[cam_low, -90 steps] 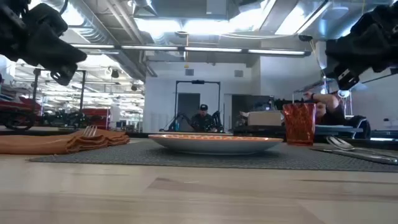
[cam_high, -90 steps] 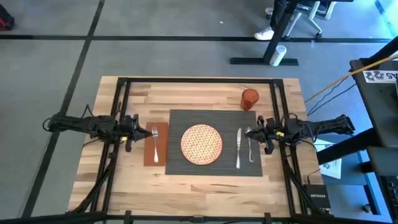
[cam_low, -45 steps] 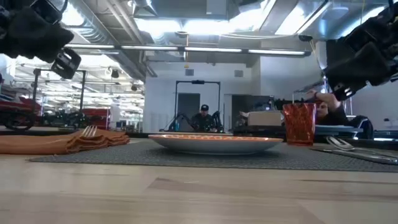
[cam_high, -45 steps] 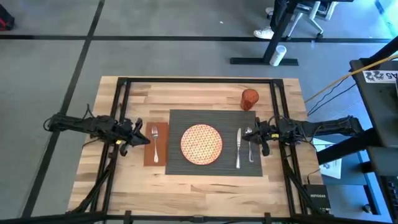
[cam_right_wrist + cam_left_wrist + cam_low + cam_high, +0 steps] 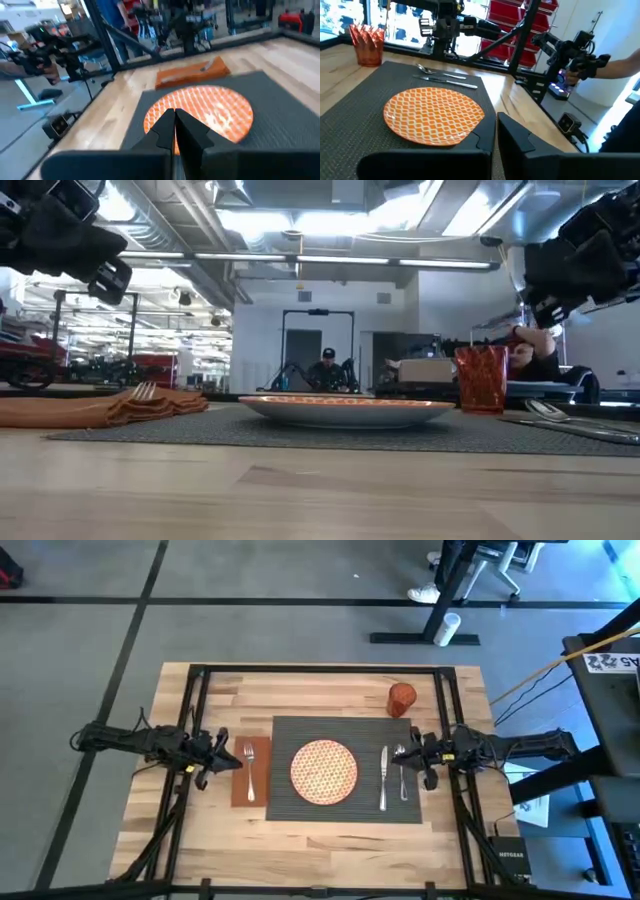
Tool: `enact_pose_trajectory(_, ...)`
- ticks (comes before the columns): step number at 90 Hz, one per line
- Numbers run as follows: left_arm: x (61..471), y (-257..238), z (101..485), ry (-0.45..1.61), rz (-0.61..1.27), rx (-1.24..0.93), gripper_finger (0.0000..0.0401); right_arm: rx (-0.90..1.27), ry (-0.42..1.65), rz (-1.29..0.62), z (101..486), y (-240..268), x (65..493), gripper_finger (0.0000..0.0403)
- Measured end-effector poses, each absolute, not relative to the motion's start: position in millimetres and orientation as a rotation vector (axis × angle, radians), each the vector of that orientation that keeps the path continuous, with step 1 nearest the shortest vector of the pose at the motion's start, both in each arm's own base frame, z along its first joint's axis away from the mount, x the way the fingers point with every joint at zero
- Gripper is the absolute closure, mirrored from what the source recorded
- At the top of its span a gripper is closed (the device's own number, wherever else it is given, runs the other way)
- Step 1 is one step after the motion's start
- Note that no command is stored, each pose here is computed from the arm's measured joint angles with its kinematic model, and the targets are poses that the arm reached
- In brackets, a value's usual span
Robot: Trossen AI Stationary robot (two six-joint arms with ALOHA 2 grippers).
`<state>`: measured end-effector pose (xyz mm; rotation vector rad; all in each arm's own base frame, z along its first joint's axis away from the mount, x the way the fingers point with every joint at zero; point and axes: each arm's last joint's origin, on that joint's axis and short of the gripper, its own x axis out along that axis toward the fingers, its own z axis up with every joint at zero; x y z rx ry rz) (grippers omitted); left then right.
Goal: Set table place
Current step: Return to Home Position
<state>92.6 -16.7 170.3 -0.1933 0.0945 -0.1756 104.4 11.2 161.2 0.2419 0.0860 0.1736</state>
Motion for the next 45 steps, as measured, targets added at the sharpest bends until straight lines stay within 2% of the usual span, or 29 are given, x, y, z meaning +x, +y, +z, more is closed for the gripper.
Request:
enact_pose_trajectory(20, 92.8, -15.7, 170.5, 0.09, -0.14, -0.205, 0.0401, 0.204, -0.033, 0.188, 170.3, 10.6, 96.4, 0.0403)
enact_pose_trajectory(45, 92.8, -15.6, 170.5, 0.091, -0.137, -0.235, 0.0401, 0.247, -0.008, 0.149, 167.9, 9.5, 96.9, 0.0403)
